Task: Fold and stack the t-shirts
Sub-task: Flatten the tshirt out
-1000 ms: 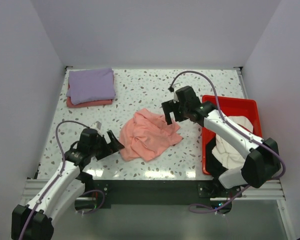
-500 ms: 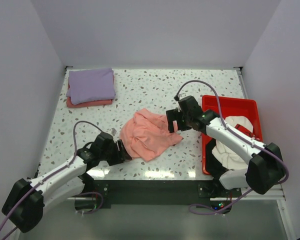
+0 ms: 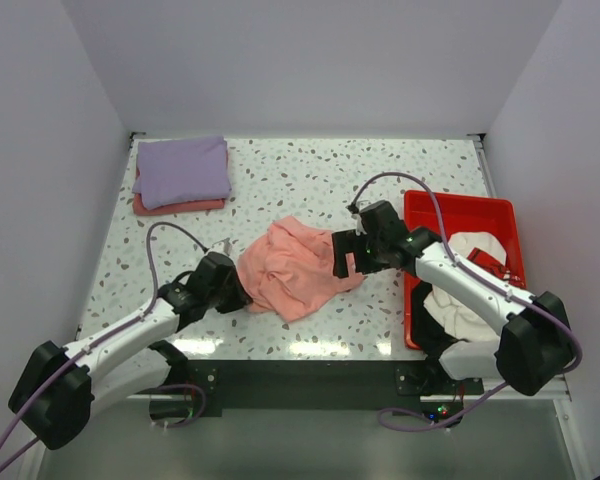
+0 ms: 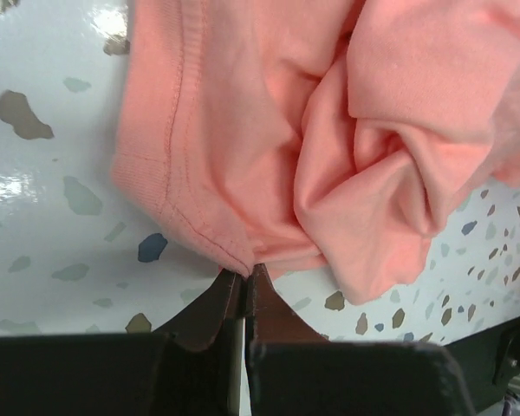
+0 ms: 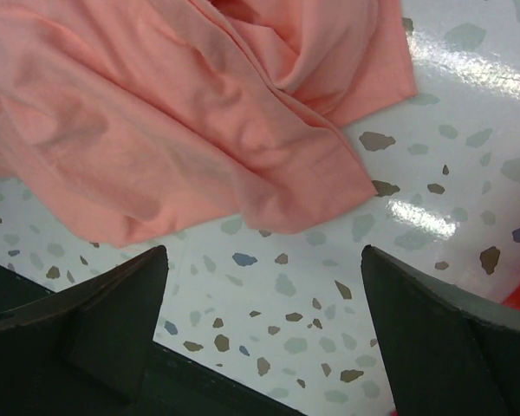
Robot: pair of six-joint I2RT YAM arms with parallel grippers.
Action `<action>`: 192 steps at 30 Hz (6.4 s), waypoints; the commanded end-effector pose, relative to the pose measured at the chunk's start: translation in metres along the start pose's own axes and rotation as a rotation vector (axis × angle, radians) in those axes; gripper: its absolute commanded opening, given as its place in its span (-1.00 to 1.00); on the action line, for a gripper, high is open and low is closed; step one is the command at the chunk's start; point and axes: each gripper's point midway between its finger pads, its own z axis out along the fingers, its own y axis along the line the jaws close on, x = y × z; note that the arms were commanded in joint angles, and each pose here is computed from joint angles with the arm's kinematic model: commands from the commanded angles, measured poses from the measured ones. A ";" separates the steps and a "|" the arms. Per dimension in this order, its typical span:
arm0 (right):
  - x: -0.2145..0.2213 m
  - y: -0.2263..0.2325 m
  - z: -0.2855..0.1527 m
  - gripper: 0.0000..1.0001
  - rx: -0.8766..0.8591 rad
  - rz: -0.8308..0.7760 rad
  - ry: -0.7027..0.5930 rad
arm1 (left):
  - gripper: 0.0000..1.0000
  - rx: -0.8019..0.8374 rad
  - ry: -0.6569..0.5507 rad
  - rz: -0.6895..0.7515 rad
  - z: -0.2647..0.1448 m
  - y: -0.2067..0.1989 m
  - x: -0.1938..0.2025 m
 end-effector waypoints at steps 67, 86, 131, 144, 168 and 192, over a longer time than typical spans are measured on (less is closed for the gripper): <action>-0.207 -0.055 -0.345 -1.00 0.380 0.155 -0.992 | -1.00 0.043 -1.325 -0.245 -0.420 -0.073 -0.276; -0.227 -0.055 -0.347 -1.00 0.410 0.070 -1.043 | -1.00 -0.060 -1.441 -0.252 -0.443 -0.069 -0.294; -0.150 -0.142 -0.029 -1.00 0.306 0.105 -0.263 | -1.00 -0.555 -0.446 -0.150 -0.055 0.115 -0.279; -0.143 -0.158 0.023 -1.00 0.319 0.114 -0.159 | 1.00 -0.440 -0.321 -0.268 -0.012 0.112 -0.242; -0.135 -0.149 0.025 -1.00 0.271 0.132 -0.162 | 0.34 -0.456 -0.130 -0.472 -0.018 0.144 -0.056; -0.126 -0.129 -0.027 -1.00 0.251 0.151 -0.205 | -1.00 -0.355 -0.502 -0.427 -0.114 0.091 -0.163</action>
